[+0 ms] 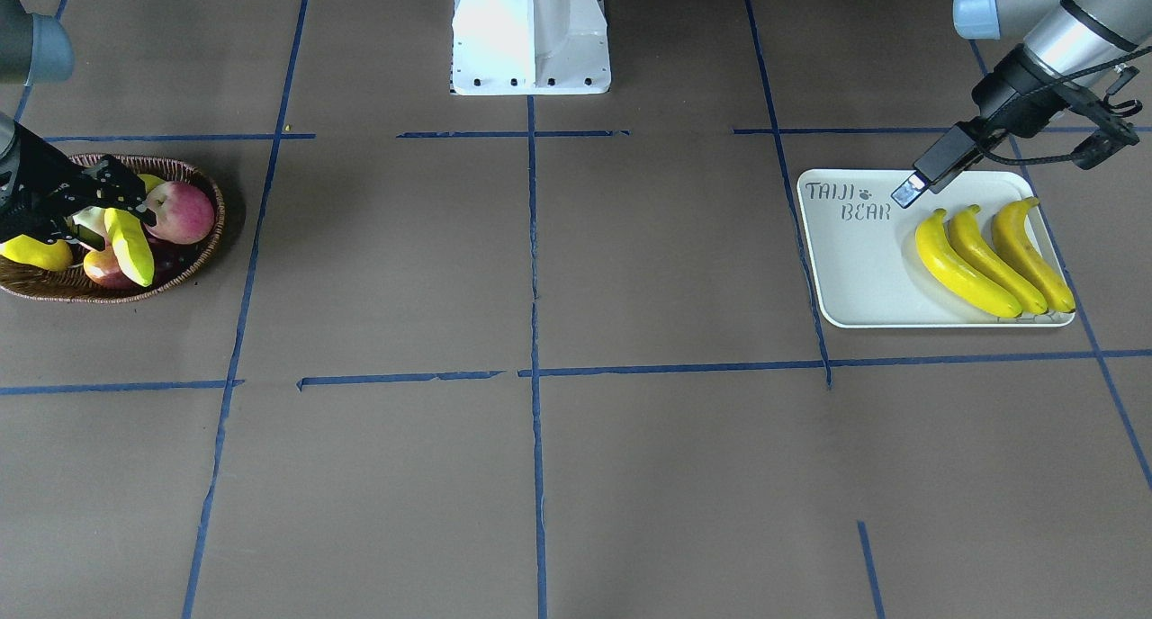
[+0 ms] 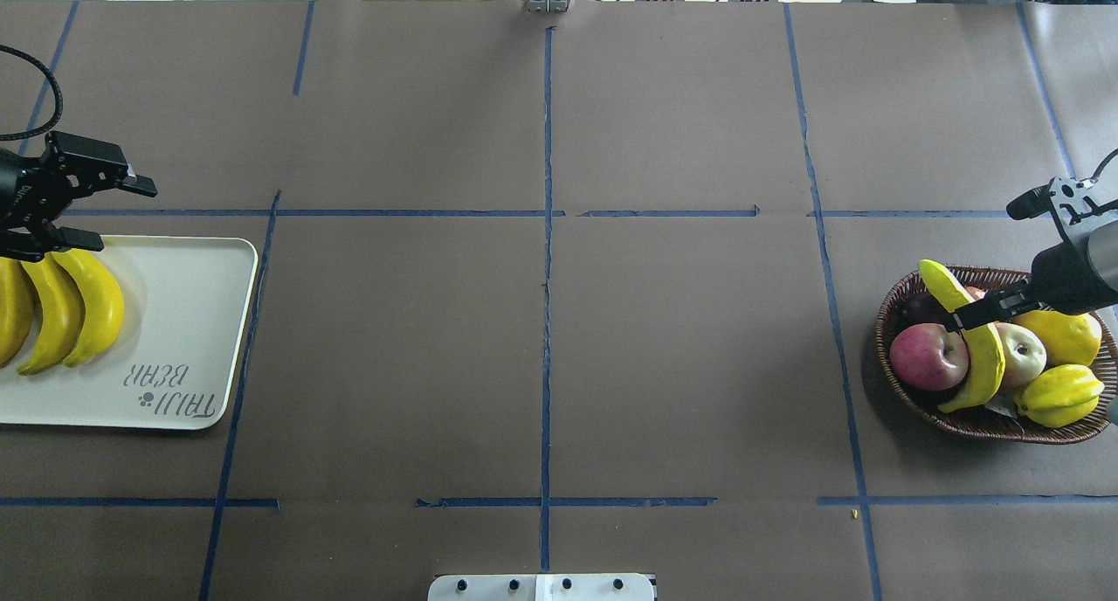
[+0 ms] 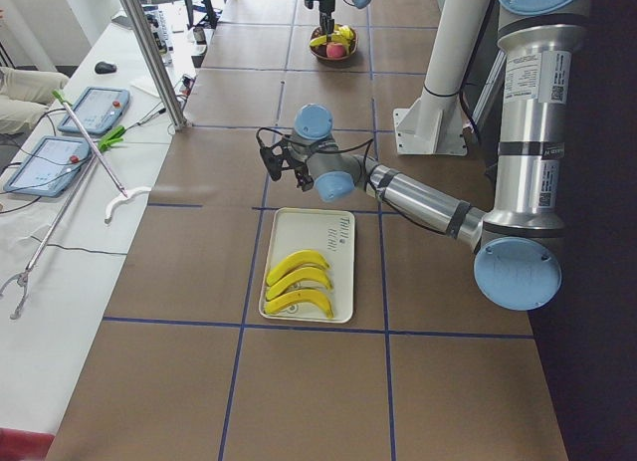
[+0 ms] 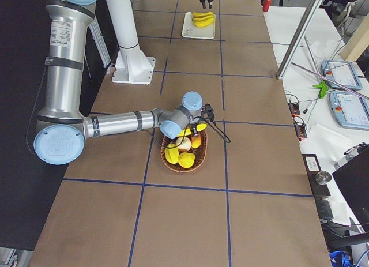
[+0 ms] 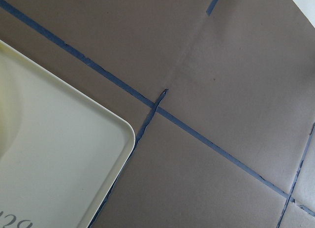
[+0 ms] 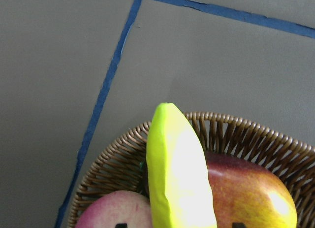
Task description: Transfer all bananas from basket to plate
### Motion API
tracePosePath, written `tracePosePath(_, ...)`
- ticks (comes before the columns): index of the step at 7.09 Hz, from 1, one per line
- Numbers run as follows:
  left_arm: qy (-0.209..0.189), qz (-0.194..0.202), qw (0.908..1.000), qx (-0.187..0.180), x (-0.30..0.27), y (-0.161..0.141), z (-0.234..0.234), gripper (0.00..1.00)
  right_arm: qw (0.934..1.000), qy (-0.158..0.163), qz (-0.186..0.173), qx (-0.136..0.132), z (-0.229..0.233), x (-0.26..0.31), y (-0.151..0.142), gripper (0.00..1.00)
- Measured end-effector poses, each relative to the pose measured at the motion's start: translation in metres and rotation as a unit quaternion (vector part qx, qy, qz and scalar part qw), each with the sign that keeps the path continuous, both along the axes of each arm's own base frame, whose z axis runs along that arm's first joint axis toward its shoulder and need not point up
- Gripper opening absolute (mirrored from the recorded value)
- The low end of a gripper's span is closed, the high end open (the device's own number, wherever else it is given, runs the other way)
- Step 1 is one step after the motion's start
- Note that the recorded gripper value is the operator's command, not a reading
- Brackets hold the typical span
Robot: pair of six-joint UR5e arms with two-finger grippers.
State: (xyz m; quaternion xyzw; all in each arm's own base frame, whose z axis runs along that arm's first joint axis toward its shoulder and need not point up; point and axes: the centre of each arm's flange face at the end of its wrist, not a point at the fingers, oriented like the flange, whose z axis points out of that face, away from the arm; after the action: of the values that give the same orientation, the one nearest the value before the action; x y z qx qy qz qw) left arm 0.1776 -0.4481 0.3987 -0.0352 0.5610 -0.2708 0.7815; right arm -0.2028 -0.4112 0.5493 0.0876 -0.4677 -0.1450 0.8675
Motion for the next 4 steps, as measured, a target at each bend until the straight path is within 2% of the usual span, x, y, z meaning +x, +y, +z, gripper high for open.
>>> tracePosePath(2,0.000,0.000,1.0000,0.000,-0.0002,0.0003,0.0003,1.00,1.0000,0.003,-0.004,-0.005,0.0049,-0.0012,0.0053,0.39)
tracePosePath(4,0.000,0.000,1.0000,0.000,-0.0003,0.0005,0.0003,1.00,1.0000,0.002,-0.007,-0.004,0.0029,-0.0050,0.0054,0.27)
